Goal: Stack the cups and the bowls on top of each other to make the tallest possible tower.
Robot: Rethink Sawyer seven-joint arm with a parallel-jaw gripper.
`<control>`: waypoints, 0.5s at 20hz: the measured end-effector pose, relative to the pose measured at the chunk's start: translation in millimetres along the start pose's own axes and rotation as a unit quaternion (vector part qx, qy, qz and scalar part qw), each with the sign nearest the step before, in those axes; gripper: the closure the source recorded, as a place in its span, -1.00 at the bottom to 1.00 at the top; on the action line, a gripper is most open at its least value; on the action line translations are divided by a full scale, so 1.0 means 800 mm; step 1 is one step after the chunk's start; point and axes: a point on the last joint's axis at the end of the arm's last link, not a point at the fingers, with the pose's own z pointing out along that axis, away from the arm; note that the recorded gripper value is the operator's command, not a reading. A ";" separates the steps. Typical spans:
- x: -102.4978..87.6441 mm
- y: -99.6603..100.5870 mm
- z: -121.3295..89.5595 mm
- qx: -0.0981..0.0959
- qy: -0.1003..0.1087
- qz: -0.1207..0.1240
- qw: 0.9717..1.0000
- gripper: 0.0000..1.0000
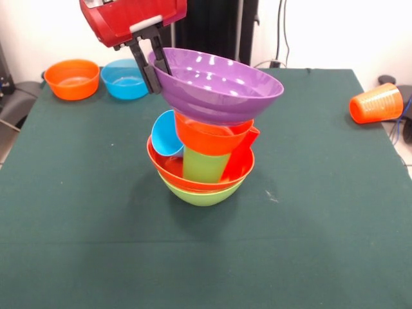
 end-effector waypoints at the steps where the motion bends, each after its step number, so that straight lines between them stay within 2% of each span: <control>1: 0.000 0.000 0.000 0.001 -0.001 0.000 1.000 1.00; 10: -0.004 0.002 0.005 0.008 -0.015 -0.005 1.000 1.00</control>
